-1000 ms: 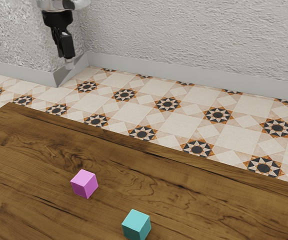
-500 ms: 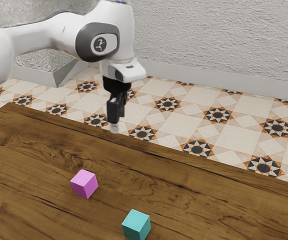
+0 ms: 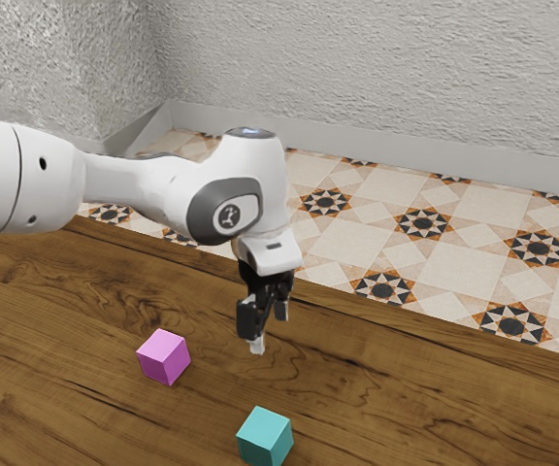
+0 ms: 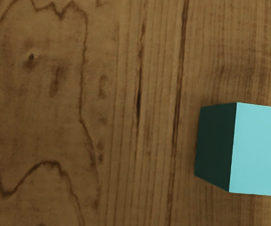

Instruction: Pick up the blue block with one arm, and put the blue block on the pink block with one arm

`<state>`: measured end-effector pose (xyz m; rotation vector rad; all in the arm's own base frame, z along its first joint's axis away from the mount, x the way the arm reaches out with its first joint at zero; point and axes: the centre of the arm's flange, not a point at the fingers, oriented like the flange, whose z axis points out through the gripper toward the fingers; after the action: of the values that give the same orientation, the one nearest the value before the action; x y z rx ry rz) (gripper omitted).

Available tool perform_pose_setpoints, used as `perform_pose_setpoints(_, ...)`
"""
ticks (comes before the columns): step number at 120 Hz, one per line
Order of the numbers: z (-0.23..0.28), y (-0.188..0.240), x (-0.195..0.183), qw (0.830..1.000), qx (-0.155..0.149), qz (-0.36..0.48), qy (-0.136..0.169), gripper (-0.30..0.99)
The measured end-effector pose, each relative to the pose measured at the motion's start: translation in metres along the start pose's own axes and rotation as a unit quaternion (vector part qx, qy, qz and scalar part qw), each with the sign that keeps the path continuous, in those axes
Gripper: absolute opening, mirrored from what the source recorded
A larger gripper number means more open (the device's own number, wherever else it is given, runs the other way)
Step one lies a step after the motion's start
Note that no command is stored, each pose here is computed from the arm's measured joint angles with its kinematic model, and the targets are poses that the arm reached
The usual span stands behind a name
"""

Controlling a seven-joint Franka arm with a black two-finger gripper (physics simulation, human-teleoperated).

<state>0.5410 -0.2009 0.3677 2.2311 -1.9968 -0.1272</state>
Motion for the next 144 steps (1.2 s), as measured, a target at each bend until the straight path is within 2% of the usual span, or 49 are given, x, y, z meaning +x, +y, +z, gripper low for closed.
perform_pose_setpoints(22,0.016,0.011,0.011,0.999,0.012,0.027,0.018,0.69)
perform_pose_setpoints(41,0.030,0.032,0.007,0.999,0.012,0.044,0.018,0.69)
perform_pose_setpoints(78,0.063,0.053,0.003,0.998,-0.007,0.067,0.009,0.69)
perform_pose_setpoints(92,0.072,0.059,0.014,0.997,-0.009,0.079,0.013,0.69)
perform_pose_setpoints(144,0.100,0.073,0.015,0.996,-0.012,0.083,0.024,0.69)
